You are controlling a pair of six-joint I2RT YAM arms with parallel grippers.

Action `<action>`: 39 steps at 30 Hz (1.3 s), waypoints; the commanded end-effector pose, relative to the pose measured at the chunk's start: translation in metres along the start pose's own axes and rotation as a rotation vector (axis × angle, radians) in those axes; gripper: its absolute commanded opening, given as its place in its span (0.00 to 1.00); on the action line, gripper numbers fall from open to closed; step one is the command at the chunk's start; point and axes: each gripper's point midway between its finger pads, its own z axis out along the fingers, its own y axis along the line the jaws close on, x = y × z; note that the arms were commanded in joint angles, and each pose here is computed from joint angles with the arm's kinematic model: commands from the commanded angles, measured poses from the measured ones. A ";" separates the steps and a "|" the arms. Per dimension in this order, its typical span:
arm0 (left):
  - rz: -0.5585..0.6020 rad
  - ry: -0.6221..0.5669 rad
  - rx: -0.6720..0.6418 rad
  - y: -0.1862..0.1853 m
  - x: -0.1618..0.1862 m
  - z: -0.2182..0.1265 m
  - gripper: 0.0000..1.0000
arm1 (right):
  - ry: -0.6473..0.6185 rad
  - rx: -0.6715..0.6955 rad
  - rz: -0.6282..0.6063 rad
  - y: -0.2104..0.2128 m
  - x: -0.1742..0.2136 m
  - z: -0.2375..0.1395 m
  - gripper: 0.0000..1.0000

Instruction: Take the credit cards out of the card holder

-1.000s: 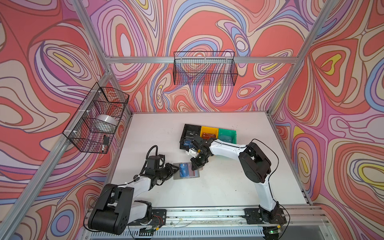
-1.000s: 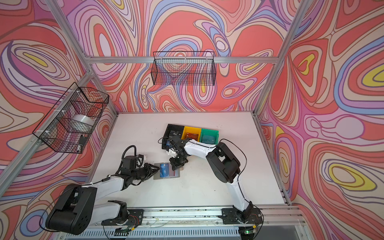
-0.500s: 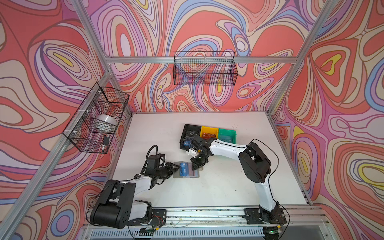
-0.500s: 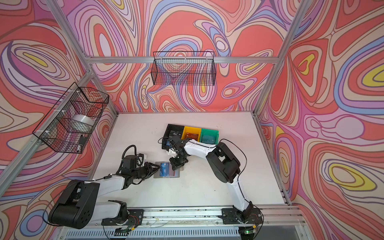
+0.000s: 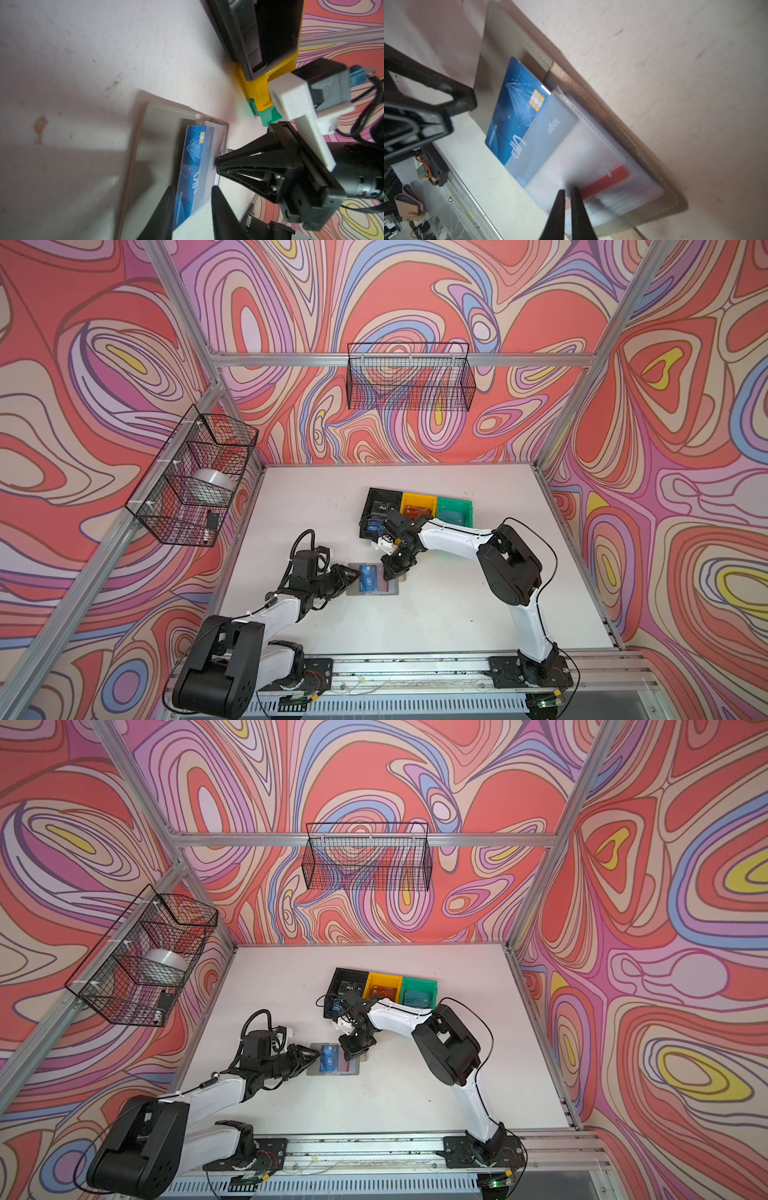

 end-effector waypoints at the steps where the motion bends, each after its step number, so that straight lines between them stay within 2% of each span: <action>1: 0.014 0.011 -0.041 0.002 0.001 -0.003 0.35 | 0.054 0.062 0.016 -0.020 0.010 0.018 0.12; 23: -0.023 0.084 0.023 0.010 0.005 0.023 0.39 | 0.062 0.064 0.012 -0.021 0.012 0.020 0.12; 39: -0.033 0.105 0.057 0.009 0.012 0.028 0.32 | 0.066 0.065 0.016 -0.023 0.013 0.022 0.12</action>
